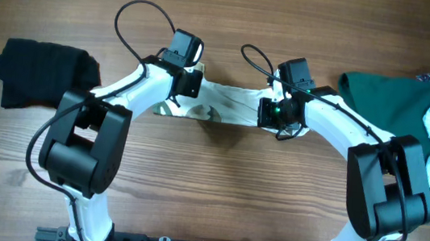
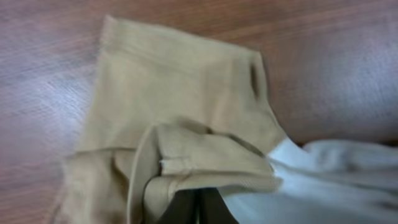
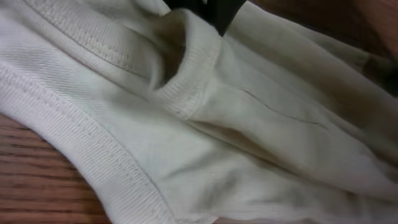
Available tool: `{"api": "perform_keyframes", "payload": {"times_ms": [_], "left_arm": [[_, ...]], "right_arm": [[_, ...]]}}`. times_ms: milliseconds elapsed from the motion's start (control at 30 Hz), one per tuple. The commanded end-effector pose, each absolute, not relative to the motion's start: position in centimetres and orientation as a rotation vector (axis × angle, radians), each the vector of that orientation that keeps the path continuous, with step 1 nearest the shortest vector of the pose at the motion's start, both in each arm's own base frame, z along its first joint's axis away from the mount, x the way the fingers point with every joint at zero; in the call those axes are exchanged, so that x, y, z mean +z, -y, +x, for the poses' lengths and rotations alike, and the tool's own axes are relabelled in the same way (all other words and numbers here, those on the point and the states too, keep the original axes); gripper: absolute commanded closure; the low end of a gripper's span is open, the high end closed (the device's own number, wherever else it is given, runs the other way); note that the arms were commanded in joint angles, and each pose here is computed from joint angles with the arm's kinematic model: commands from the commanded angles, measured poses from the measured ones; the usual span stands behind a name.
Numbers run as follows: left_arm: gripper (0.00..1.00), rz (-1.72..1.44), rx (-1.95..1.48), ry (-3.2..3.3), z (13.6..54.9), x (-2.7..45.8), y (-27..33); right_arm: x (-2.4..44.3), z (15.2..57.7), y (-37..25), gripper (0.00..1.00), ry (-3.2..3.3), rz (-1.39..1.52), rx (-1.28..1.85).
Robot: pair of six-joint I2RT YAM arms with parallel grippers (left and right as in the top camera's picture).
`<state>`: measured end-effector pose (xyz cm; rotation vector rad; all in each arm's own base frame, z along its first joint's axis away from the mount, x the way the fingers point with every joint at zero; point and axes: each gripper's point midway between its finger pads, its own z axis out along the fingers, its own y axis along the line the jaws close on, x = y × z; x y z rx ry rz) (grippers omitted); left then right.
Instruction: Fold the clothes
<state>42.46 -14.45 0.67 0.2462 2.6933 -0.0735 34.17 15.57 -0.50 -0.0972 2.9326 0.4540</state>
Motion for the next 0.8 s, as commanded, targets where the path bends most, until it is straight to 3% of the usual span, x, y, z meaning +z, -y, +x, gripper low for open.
{"api": "perform_keyframes", "payload": {"times_ms": [0, 233, 433, 567, 633, 767], "left_arm": [[0.96, 0.177, 0.023, -2.647, 44.2, 0.3, 12.2], [0.96, 0.114, -0.008, -2.518, 48.1, 3.4, 11.7], [0.91, 0.071, 0.06, -2.544, 47.7, 3.9, 10.2], [0.69, -0.167, 0.056, -2.635, 45.1, 6.0, 8.3], [0.5, -0.277, -0.014, -2.688, 43.4, 6.6, 8.1], [0.22, -0.344, -0.245, -2.84, 40.2, 6.1, 9.2]], "right_arm": [[-4.1, 32.2, -13.6, 0.96, -3.045, -0.1, 0.31], [-4.2, 32.0, -13.6, 0.96, -3.052, -0.099, 0.306], [-4.2, 31.8, -13.5, 0.96, -3.059, -0.099, 0.303], [-4.2, 31.7, -13.5, 0.95, -3.064, -0.099, 0.303], [-4.2, 31.7, -13.5, 0.86, -3.068, -0.098, 0.302], [-4.2, 31.6, -13.5, 0.8, -3.071, -0.099, 0.309]]}}
